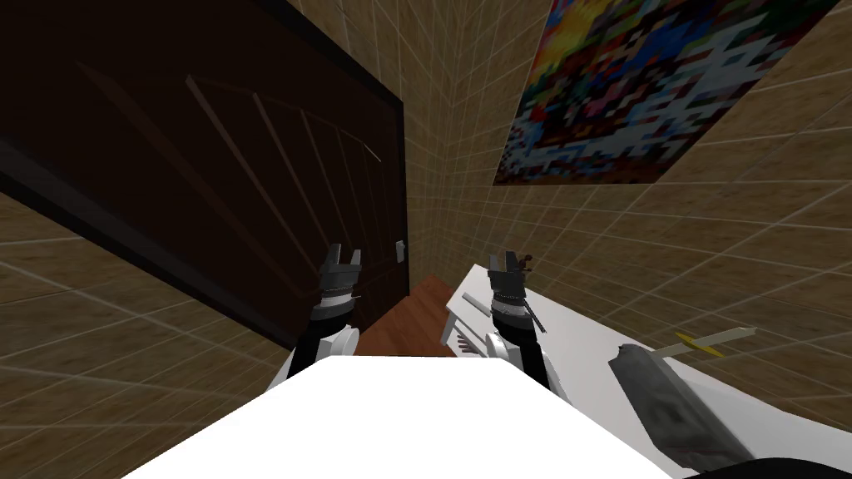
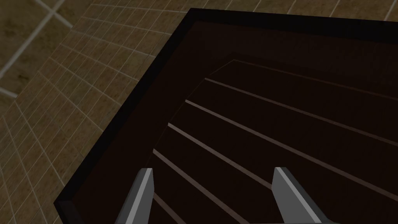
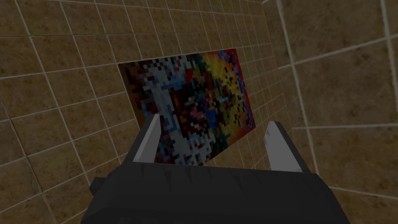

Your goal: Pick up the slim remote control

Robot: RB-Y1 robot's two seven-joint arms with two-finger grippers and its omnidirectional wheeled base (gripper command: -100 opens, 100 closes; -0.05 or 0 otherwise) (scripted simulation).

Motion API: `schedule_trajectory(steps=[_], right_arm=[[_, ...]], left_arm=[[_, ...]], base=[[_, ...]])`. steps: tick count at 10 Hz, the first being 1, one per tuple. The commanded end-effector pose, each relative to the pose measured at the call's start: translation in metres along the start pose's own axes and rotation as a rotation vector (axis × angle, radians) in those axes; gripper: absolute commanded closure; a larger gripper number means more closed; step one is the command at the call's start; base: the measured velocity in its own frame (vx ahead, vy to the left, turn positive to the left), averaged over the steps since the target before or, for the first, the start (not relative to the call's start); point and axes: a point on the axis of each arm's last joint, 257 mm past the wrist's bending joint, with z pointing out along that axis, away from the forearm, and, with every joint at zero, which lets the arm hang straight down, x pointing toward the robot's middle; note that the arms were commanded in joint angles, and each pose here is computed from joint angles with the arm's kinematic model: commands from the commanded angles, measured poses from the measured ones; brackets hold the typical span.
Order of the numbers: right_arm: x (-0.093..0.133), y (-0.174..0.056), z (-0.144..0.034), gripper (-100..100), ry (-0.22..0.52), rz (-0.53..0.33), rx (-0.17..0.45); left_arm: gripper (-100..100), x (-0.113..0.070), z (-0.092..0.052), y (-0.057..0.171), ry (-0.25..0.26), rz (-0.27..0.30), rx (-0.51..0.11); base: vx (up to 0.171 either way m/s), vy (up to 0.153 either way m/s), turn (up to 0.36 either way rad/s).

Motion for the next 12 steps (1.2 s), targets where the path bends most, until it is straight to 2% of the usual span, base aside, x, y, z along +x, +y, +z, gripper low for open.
schedule_trajectory(steps=[1, 5, 7, 9, 10, 12], right_arm=[[0.007, -0.007, -0.006, -100, 0.038, -0.01, 0.019], [0.028, -0.036, -0.035, -100, 0.154, -0.038, 0.105], [0.04, -0.058, -0.059, -100, 0.229, -0.055, 0.174], [0.051, -0.083, -0.093, -100, 0.314, -0.073, 0.26], [0.051, -0.083, -0.093, -100, 0.314, -0.073, 0.26], [0.062, -0.109, -0.135, -100, 0.408, -0.09, 0.361]], left_arm=[[0, 0.0, 0.0, 0.0, 0.0, 0.0, 0.0], [0, 0.0, 0.0, 0.0, 0.0, 0.0, 0.0], [0, 0.0, 0.0, 0.0, 0.0, 0.0, 0.0], [0, 0.0, 0.0, 0.0, 0.0, 0.0, 0.0], [0, 0.0, 0.0, 0.0, 0.0, 0.0, 0.0], [0, 0.0, 0.0, 0.0, 0.0, 0.0, 0.0]], base=[[-0.019, 0.018, 0.038], [-0.042, 0.032, 0.057], [-0.048, 0.049, 0.093], [-0.027, 0.057, 0.131], [-0.008, 0.034, 0.048], [-0.001, 0.034, 0.162]])
